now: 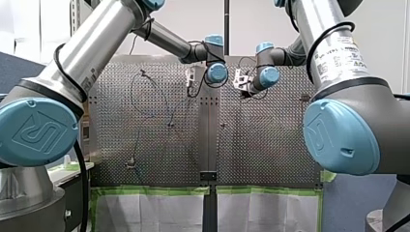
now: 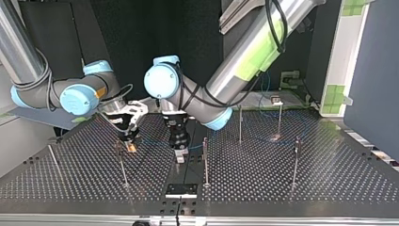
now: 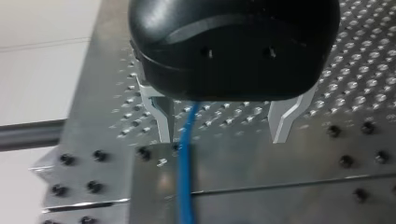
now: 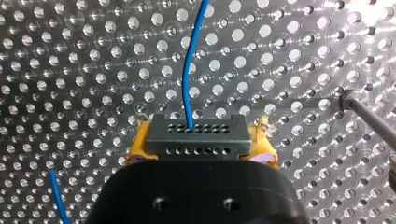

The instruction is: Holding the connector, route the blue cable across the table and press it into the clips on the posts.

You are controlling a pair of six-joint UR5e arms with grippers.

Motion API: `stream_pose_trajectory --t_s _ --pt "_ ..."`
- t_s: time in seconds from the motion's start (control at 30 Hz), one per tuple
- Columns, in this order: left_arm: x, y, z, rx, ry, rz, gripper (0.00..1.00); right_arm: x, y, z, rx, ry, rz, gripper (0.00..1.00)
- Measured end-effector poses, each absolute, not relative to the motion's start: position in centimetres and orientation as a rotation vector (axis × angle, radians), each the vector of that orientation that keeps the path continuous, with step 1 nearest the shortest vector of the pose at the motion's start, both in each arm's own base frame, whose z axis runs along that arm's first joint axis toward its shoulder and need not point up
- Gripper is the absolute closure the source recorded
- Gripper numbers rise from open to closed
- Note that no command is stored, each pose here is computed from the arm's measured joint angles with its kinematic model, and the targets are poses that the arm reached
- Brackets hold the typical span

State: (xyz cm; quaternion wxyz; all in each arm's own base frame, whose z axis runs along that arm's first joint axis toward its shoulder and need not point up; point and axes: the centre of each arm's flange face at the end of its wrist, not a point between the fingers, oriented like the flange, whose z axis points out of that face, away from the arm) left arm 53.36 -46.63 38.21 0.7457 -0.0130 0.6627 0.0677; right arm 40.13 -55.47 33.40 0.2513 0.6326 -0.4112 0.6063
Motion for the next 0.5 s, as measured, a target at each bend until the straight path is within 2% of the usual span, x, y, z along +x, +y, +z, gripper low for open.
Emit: stream_pose_trajectory --t_s 0.2,0.5 --pt "53.9 -47.2 37.7 -0.037 1.48 0.174 0.0 40.1 -55.5 33.4 1.722 -1.119 1.65 1.0" --pt "53.7 -47.5 39.6 -0.096 1.472 0.183 0.0 40.3 -55.3 33.4 1.726 -1.116 1.652 1.0"
